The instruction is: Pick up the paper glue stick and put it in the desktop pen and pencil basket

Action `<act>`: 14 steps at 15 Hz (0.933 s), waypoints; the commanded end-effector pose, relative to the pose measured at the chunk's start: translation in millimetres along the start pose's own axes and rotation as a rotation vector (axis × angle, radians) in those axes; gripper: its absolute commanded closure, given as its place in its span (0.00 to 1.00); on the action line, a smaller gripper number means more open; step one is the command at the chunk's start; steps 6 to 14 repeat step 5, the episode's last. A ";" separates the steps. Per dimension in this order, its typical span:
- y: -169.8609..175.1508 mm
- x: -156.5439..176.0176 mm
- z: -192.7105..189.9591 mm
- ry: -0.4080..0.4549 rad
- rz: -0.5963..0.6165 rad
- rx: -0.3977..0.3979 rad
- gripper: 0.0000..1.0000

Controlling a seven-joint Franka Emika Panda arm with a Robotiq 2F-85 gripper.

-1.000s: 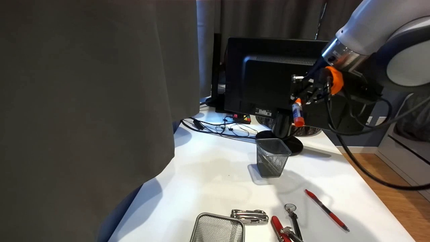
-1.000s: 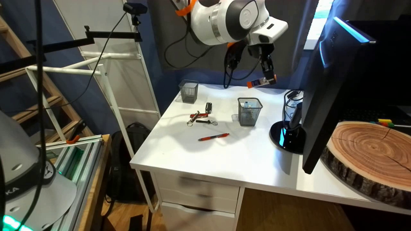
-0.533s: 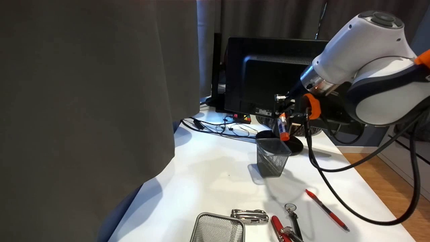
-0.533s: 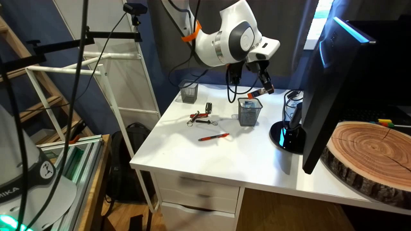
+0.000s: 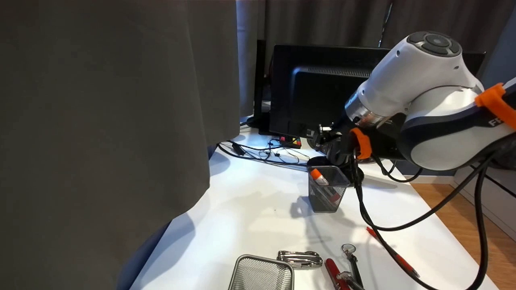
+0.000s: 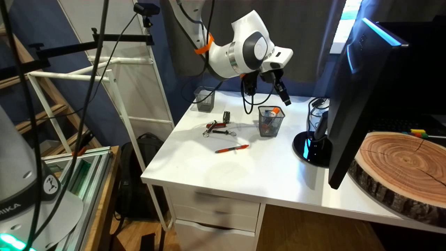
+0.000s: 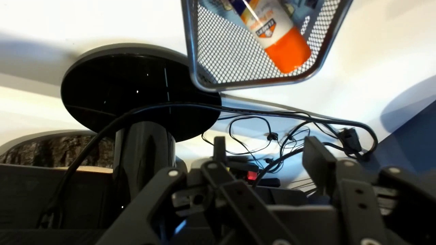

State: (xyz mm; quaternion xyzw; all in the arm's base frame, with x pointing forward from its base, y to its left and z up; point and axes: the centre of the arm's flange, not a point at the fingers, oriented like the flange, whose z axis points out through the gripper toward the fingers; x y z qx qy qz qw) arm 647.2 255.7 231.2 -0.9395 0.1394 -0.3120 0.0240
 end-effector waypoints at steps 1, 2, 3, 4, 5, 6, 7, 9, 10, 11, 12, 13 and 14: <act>12.5 36.1 -39.5 0.030 0.148 0.057 0.08; 25.2 50.3 -52.8 0.006 0.189 0.083 0.02; 43.0 63.7 -69.4 -0.004 0.226 0.119 0.00; 59.8 69.8 -79.3 -0.006 0.252 0.164 0.00; 20.6 55.8 -44.6 0.031 0.190 0.091 0.00; 20.6 55.8 -44.6 0.031 0.190 0.091 0.00; 20.6 55.8 -44.6 0.031 0.190 0.091 0.00; 20.6 55.8 -44.6 0.031 0.190 0.091 0.00; 20.6 55.8 -44.6 0.031 0.190 0.091 0.00; 20.6 55.8 -44.6 0.031 0.190 0.091 0.00; 20.6 55.8 -44.6 0.031 0.190 0.091 0.00; 20.6 55.8 -44.6 0.031 0.190 0.091 0.00; 20.6 55.8 -44.6 0.031 0.190 0.091 0.00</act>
